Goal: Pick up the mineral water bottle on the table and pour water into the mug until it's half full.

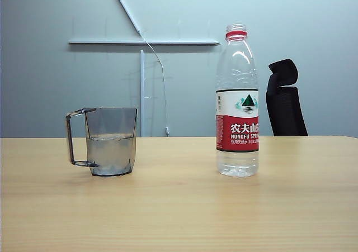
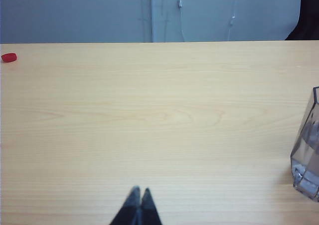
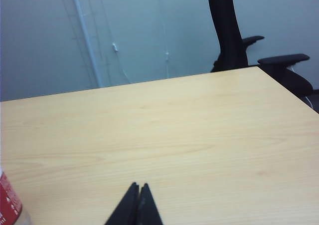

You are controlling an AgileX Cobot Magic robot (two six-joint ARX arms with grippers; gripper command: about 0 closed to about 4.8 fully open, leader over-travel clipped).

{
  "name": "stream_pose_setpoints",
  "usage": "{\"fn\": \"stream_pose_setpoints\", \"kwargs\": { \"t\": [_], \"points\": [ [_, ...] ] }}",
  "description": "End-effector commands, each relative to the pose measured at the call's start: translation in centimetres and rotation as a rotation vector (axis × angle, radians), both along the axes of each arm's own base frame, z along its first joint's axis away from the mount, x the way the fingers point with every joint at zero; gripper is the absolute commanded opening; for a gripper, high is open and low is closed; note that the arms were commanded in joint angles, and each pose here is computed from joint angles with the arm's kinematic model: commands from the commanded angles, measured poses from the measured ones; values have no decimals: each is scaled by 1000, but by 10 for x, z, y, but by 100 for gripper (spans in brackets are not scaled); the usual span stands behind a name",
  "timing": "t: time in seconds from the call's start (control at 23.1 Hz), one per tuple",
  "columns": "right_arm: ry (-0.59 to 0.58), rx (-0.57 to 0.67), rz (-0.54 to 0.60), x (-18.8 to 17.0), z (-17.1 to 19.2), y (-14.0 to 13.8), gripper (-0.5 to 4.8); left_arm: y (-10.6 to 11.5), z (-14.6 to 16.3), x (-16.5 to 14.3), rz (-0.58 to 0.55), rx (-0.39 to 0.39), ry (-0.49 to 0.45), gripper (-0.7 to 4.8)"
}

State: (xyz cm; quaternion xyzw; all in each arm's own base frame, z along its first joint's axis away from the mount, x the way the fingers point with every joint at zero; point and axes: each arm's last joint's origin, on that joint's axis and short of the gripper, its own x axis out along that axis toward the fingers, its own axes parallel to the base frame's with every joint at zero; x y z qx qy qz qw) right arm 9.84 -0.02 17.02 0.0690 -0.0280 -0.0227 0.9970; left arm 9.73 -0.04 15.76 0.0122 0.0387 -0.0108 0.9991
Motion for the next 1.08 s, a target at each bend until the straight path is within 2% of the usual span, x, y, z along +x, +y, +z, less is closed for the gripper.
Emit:
{"fn": "stream_pose_setpoints", "kwargs": {
  "t": [0.04, 0.43, 1.08],
  "points": [
    [11, -14, -7, -1, -3, -2, 18, 0, 1, 0, -1, -3, -7, -2],
    [18, -138, -16, -1, -3, -3, 18, 0, 1, 0, -1, -3, -8, -2],
    [19, -144, -19, -1, -3, -3, 18, 0, 1, 0, -1, -3, -7, -2]
  ]
}}
